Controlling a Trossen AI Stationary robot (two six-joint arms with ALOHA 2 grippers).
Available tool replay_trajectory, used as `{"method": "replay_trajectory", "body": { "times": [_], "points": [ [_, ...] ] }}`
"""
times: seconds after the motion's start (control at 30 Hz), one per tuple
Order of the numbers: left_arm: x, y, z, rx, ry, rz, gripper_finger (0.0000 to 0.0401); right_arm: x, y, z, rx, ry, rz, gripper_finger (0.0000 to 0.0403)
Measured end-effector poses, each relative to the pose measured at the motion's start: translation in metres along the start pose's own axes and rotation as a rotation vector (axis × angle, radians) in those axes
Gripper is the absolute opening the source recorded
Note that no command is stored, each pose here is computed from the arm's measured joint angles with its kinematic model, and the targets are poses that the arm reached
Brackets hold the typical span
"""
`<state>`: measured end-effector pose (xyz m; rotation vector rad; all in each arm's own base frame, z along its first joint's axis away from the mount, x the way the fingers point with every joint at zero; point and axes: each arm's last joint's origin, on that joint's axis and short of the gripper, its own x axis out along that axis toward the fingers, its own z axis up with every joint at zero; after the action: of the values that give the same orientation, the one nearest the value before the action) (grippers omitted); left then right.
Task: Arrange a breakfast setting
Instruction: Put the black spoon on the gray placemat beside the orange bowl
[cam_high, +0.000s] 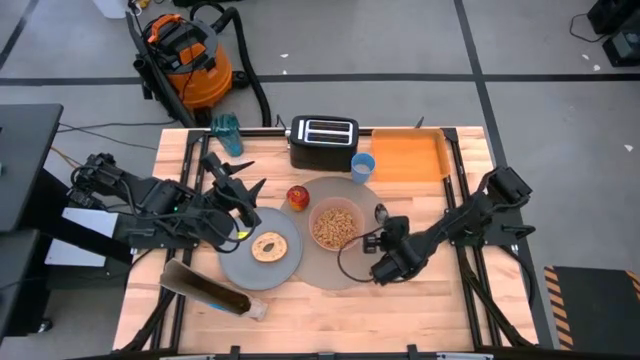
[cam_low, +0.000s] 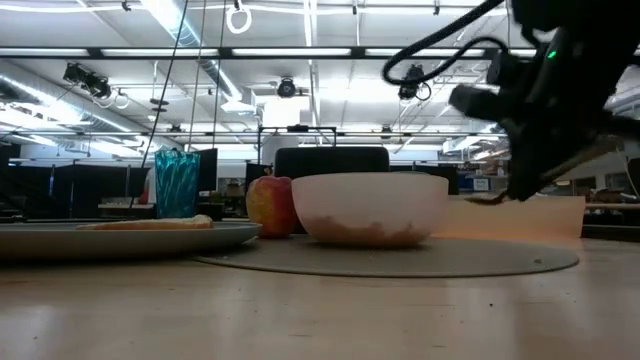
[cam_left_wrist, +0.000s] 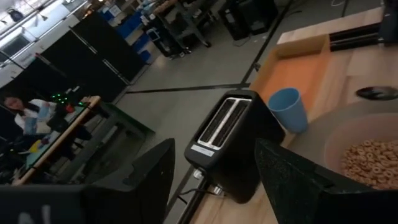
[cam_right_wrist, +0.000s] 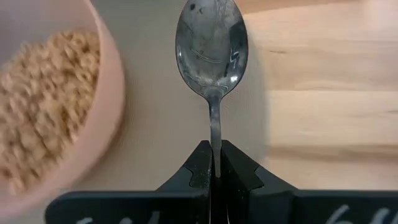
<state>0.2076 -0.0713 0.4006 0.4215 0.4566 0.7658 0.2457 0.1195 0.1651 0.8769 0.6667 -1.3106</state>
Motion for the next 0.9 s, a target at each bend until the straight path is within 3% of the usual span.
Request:
{"method": "replay_trajectory", "body": {
  "times": [0.3,0.9],
  "points": [
    [0.000,0.000,0.000,0.002,0.002,-0.007,0.0231,0.050,0.002,0.017,0.071,-0.067,0.059,0.0023],
    [0.000,-0.001,0.001,-0.036,-0.002,-0.018,0.0231,0.074,0.013,0.042,0.042,0.062,0.003,0.0031]
  ]
}}
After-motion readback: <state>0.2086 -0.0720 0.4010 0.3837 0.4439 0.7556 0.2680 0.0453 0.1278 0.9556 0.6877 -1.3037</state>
